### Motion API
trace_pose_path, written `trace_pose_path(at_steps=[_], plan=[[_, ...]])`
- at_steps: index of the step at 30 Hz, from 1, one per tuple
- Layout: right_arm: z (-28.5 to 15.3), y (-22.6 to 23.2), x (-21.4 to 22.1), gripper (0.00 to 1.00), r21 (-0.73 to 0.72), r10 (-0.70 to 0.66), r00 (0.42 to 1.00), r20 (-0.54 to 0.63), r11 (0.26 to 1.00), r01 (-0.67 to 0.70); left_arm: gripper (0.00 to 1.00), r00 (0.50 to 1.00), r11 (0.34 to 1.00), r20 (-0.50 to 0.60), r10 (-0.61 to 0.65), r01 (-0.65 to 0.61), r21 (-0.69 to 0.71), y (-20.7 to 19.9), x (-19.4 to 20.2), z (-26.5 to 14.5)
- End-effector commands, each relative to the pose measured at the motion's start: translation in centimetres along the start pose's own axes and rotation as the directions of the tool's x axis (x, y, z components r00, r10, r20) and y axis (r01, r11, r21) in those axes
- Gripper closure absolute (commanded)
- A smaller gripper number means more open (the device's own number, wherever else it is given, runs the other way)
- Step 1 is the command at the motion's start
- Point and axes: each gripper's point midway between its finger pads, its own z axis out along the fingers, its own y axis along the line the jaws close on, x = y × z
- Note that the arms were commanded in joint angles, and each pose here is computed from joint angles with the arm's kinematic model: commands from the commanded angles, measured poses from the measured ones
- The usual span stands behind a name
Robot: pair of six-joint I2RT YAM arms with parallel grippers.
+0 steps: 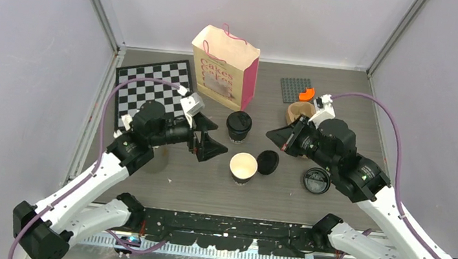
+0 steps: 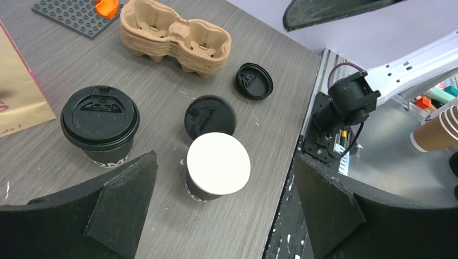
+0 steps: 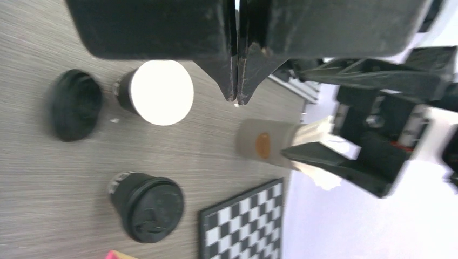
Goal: Pack the takeout coffee
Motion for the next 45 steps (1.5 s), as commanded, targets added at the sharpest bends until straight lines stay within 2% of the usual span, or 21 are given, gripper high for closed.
trace_pose_path(at_steps=[1,4,5,7,8,10,14,17,19,23,33,38,45], plan=[[-0.8,4.8,-1.1,1.0,-0.21,0.08,0.997,0.016,0.975,-0.075,0.0,0.967,0.991,0.224,0.118,-0.129,0.034,-0.8,-3.5,0.3],[0.3,1.3,-1.0,1.0,-0.059,-0.042,0.998,0.051,0.997,0.045,0.0,0.967,0.991,0.216,0.134,-0.126,-0.051,0.9,-3.1,0.2],[0.8,-0.5,-0.6,0.96,0.01,-0.107,0.993,0.043,0.994,0.107,0.0,0.969,0.99,0.209,0.132,-0.119,-0.074,1.3,-2.9,0.2],[1.3,-5.0,0.2,0.73,0.196,-0.147,0.989,0.033,0.971,0.137,0.0,0.978,0.987,0.182,0.103,-0.078,-0.14,2.4,-2.5,-0.1],[1.4,-6.9,0.7,0.66,0.271,-0.146,0.989,0.021,0.953,0.134,0.0,0.983,0.984,0.164,0.086,-0.058,-0.171,2.9,-2.3,-0.3],[1.5,-10.3,2.0,0.61,0.401,-0.148,0.989,-0.02,0.905,0.143,0.01,0.993,0.977,0.104,0.059,-0.035,-0.211,3.3,-1.5,-0.8],[3.1,-13.4,3.5,0.53,0.481,-0.21,0.974,-0.084,0.848,0.224,0.02,0.998,0.973,0.003,0.06,-0.058,-0.224,2.9,-0.7,-2.1],[4.7,-14.8,3.8,0.29,0.514,-0.278,0.951,-0.138,0.8,0.309,0.02,0.995,0.969,-0.05,0.088,-0.097,-0.226,2.5,0.0,-3.1],[5.8,-15.6,4.0,0.21,0.534,-0.308,0.935,-0.176,0.768,0.353,0.02,0.992,0.968,-0.074,0.102,-0.116,-0.223,2.3,0.6,-3.8],[7.6,-17.6,5.3,0.19,0.563,-0.311,0.913,-0.264,0.719,0.408,0.02,0.986,0.963,-0.084,0.147,-0.162,-0.214,1.5,1.4,-5.3],[10.0,-21.7,8.1,0.17,0.58,-0.251,0.886,-0.391,0.68,0.448,0.0,0.964,0.936,-0.021,0.265,-0.262,-0.233,0.6,1.9,-7.7],[10.3,-22.7,9.1,0.16,0.57,-0.206,0.883,-0.421,0.697,0.435,0.0,0.96,0.932,-0.004,0.28,-0.273,-0.24,0.5,1.8,-8.0],[9.4,-24.2,9.4,0.12,0.63,-0.132,0.906,-0.403,0.678,0.379,0.0,0.963,0.935,-0.016,0.269,-0.265,-0.235,0.7,1.9,-7.7]])
